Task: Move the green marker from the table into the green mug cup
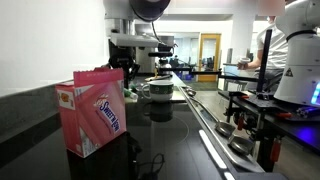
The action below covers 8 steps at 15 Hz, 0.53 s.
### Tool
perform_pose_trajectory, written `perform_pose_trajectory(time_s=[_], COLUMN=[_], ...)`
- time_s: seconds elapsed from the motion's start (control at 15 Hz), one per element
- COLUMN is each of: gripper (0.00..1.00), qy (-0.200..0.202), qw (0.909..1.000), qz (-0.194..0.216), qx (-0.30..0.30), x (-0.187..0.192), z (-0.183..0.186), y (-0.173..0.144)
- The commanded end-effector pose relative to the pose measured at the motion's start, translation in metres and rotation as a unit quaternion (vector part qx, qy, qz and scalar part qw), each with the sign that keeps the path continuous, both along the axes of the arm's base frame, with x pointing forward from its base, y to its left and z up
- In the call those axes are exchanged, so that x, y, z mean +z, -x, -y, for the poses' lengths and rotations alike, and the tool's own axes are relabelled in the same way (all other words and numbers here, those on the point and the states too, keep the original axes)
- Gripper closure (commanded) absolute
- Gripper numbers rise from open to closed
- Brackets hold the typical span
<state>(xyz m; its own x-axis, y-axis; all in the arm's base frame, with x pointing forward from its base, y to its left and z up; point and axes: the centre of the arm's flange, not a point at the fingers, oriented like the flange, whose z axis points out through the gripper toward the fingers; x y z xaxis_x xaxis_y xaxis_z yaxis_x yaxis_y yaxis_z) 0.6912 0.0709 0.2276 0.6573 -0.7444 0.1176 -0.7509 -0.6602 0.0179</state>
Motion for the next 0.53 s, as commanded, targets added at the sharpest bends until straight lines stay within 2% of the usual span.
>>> perform_pose_trajectory(time_s=[0.0, 0.13, 0.27, 0.47], gripper=[0.95, 0.95, 0.95, 0.95], qy=[0.076, 0.118, 0.167, 0.251], qw=[0.9947, 0.9870, 0.9757, 0.9502], qz=[0.060, 0.096, 0.129, 0.171], qx=[-0.033, -0.051, -0.060, -0.068], x=[0.044, 0.067, 0.085, 0.105], z=[0.005, 0.014, 0.019, 0.015], y=[0.037, 0.050, 0.064, 0.086])
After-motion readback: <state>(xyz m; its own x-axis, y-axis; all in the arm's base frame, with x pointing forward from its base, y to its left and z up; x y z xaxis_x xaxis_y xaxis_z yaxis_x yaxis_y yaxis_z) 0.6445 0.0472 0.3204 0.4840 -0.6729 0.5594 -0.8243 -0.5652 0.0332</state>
